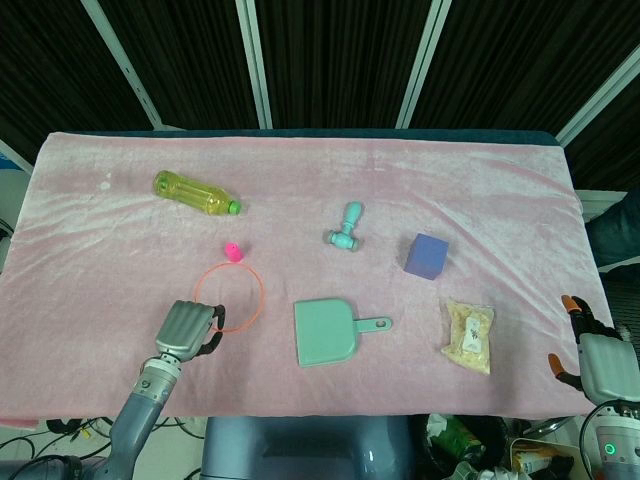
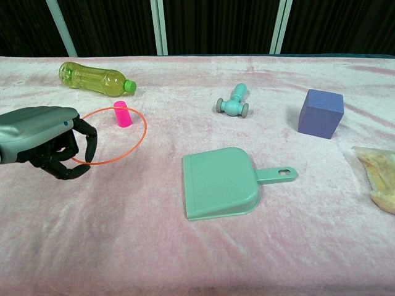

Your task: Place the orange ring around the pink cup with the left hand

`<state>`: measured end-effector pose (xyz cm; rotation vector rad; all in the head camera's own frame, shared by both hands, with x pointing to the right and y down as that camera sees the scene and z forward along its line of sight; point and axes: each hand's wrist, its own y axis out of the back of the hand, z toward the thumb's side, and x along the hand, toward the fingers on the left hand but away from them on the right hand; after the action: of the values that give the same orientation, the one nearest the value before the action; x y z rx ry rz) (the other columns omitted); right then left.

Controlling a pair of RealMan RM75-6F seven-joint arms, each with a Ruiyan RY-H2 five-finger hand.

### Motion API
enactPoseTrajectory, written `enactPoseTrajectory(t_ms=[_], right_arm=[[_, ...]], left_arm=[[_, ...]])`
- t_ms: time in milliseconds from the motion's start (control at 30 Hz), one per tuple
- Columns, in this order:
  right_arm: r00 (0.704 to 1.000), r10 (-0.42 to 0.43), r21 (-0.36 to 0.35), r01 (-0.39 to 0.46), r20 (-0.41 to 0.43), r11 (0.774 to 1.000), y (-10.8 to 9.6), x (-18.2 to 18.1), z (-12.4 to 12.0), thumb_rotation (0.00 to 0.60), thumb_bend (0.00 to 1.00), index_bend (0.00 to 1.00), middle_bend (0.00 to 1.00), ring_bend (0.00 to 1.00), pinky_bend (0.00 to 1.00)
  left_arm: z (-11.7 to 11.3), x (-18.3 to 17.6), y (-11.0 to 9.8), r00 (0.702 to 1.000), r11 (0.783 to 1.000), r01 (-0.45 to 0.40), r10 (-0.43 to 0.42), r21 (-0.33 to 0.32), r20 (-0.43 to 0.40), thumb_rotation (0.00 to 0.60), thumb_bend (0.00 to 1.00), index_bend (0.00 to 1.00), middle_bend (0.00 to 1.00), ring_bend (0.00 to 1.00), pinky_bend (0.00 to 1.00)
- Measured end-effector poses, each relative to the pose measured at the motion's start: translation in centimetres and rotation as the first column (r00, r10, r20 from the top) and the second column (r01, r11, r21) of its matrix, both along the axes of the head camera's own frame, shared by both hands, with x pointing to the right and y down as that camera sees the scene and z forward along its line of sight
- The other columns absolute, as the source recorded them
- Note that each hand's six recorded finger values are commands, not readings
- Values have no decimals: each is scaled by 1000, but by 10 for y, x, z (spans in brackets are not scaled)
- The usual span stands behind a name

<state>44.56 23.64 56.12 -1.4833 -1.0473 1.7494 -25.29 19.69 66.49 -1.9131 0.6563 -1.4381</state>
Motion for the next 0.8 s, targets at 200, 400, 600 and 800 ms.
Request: enactPoseTrajectory(t_ms=[200, 400, 600, 800], right_arm=[[1000, -1, -1, 1, -1, 1000, 0, 0, 0, 600, 253, 3, 67, 268, 305], [1000, 1, -1, -1, -3, 1000, 0, 0, 1, 600, 254, 3, 67, 269, 305], [1000, 3, -2, -3, -5, 1000, 0, 0, 1, 600, 254, 3, 67, 269, 305], [1000, 6, -1, -6, -4, 1000, 0, 1, 1, 600, 254, 3, 67, 269, 305]], left_arm=[[-10, 4, -28, 1000, 998, 15, -14, 57, -7, 600, 479, 678, 955, 984, 1000], [-7, 8, -60, 999, 997, 41, -43, 71, 22, 600, 479, 679, 955, 984, 1000], [7, 10, -83, 996, 996, 66, -69, 57, 56, 600, 478, 678, 955, 984, 1000], [24, 12, -93, 994, 996, 76, -79, 37, 77, 600, 475, 674, 955, 984, 1000]])
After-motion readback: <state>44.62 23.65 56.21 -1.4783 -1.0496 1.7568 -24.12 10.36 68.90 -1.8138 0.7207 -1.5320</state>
